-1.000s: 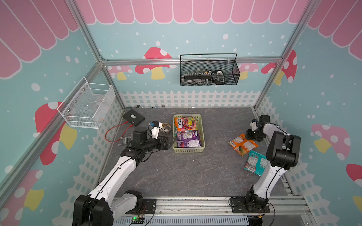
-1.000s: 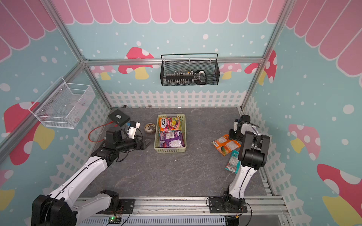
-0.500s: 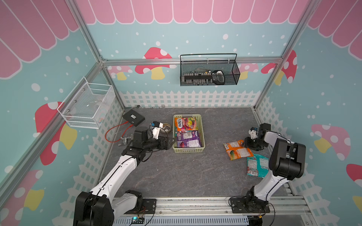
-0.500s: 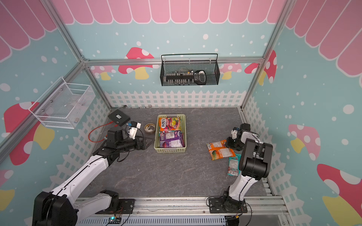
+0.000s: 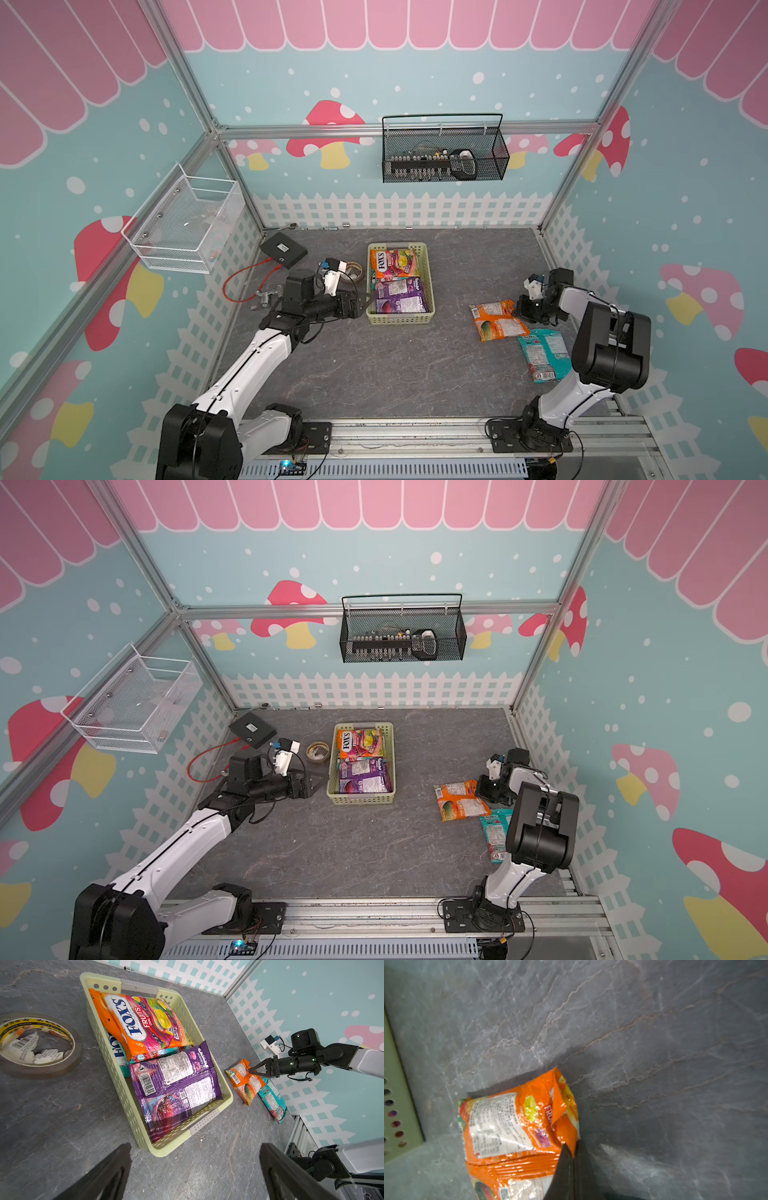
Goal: Put the candies in the basket
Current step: Pick up the candy at the center of the board, then place the candy in the basket.
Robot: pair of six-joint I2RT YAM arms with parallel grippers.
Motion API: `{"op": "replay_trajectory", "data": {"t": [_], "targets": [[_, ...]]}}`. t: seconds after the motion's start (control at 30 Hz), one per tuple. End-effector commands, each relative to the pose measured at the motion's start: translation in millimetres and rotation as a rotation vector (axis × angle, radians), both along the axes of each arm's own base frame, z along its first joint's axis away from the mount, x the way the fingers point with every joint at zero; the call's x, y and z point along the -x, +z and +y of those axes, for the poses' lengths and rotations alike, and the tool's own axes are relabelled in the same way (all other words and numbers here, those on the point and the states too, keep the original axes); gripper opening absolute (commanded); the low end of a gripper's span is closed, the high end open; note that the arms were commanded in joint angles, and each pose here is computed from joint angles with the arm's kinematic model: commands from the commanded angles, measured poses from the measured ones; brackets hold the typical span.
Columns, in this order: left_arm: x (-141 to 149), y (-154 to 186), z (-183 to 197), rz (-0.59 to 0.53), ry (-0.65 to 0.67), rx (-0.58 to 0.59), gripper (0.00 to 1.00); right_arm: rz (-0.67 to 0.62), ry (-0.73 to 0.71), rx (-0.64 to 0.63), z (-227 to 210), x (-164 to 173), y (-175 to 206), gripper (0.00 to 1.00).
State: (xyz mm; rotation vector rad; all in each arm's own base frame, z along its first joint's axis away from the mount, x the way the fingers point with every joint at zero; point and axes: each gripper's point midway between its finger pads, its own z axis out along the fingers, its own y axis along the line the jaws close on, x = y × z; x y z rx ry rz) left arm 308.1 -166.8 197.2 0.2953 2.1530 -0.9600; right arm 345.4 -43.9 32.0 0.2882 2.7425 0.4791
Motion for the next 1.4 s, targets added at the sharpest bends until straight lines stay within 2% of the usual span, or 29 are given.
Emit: {"op": "replay_trajectory", "data": {"t": [0.0,0.17,0.33,0.53,0.67,0.83,1.0,1.17,1.37], "targets": [[-0.4,-0.3,3.3,-0.024,0.019,-0.017,1.0,-0.067,0.017,0.001,7.7,-10.4,23.6,0.0],[-4.7,-3.2,12.2,-0.017,0.079,-0.045,0.99,-0.189,0.053,-0.017,40.1,-31.2,74.7,0.0],[-9.3,-5.4,21.1,-0.005,0.133,-0.089,0.99,-0.333,0.091,0.002,87.9,-57.3,144.4,0.0],[-13.1,-4.1,32.3,-0.015,0.194,-0.129,0.99,-0.451,0.089,-0.003,122.8,-64.3,214.3,0.0],[-10.1,0.2,28.0,-0.029,0.164,-0.119,0.99,-0.561,0.125,-0.093,158.1,-59.9,261.6,0.0],[-12.5,-4.5,33.8,-0.025,0.197,-0.139,0.99,-0.658,0.206,-0.217,211.3,-47.3,304.8,0.0],[-14.0,-4.9,36.7,-0.023,0.218,-0.146,0.99,-0.696,0.263,-0.361,260.8,-35.2,312.8,0.0],[-14.1,-7.9,36.4,-0.015,0.214,-0.147,0.99,-0.682,0.283,-0.432,308.7,-34.9,292.5,0.0],[-11.9,-8.8,37.5,-0.018,0.216,-0.15,0.99,-0.637,0.218,-0.524,330.3,-40.9,258.9,0.0]]}}
